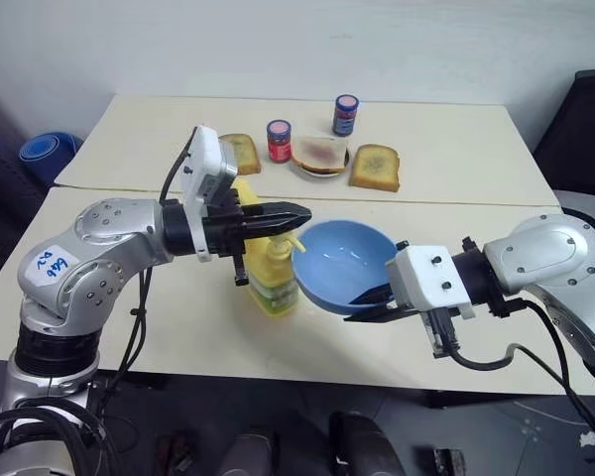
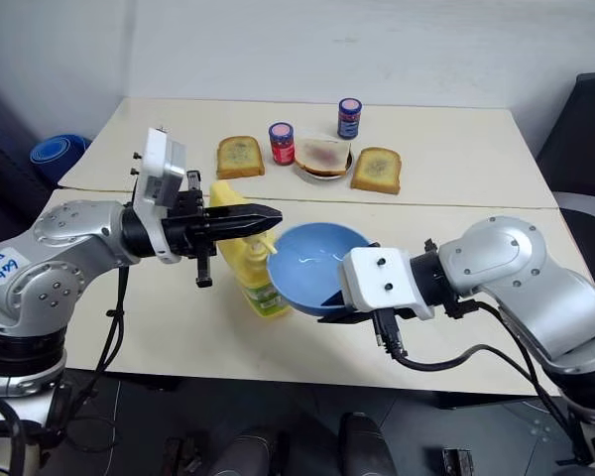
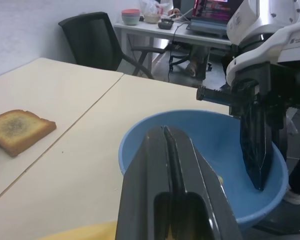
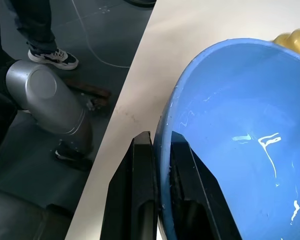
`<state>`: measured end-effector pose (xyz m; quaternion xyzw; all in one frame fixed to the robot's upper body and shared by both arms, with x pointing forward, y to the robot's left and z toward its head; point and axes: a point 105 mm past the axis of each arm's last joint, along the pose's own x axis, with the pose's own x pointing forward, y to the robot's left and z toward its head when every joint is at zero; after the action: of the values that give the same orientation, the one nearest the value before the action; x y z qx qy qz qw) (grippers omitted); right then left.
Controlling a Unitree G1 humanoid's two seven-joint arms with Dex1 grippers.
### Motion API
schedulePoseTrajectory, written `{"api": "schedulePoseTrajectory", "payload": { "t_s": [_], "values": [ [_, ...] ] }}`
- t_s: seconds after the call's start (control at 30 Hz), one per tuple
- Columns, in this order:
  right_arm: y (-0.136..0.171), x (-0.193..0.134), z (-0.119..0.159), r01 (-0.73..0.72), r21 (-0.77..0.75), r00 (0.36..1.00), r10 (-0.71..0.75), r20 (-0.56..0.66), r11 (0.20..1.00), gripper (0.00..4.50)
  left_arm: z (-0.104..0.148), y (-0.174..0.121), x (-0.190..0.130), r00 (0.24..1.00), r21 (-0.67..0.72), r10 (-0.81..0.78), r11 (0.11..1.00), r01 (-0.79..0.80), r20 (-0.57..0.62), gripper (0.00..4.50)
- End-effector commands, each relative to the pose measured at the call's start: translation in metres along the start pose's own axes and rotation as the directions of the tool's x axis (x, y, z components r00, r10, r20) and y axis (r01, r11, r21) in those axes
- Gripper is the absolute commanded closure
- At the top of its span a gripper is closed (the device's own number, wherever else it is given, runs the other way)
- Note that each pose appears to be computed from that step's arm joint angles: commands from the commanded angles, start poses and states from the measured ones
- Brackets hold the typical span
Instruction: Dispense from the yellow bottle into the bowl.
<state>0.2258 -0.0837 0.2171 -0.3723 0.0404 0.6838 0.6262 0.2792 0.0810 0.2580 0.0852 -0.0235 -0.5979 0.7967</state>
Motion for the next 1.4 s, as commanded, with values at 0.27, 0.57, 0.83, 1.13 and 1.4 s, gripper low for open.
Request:
{"api": "schedulePoseTrajectory", "payload": {
  "t_s": [0.27, 0.57, 0.83, 1.13, 1.4],
  "values": [
    [0.001, 0.004, 0.013, -0.01, -0.052, 0.999, 0.013, 0.039, 0.999, 4.5, -0.055, -0.002, 0.006, 0.978, -0.146, 0.045, 0.986, -0.076, -0.202, 4.47],
    [-0.001, 0.005, 0.013, -0.008, -0.043, 0.999, 0.01, 0.05, 0.999, 4.5, -0.075, -0.004, 0.004, 0.969, -0.198, 0.06, 0.974, -0.109, -0.241, 4.47],
    [-0.001, 0.006, 0.01, -0.008, -0.026, 0.999, 0.01, 0.049, 1.0, 4.5, -0.085, -0.003, 0.004, 0.973, -0.227, 0.085, 0.965, -0.135, -0.214, 4.47],
    [-0.017, -0.015, -0.029, 0.145, 0.042, 0.989, -0.145, 0.003, 0.989, 4.5, 0.001, 0.008, -0.015, 0.971, -0.177, 0.072, 0.984, -0.031, 0.228, 4.47],
    [-0.013, -0.058, -0.14, 0.334, 0.12, 0.938, -0.317, -0.14, 0.935, 4.5, 0.002, 0.001, -0.077, 0.975, -0.155, 0.039, 0.988, -0.005, 0.217, 4.47]
  ]
}}
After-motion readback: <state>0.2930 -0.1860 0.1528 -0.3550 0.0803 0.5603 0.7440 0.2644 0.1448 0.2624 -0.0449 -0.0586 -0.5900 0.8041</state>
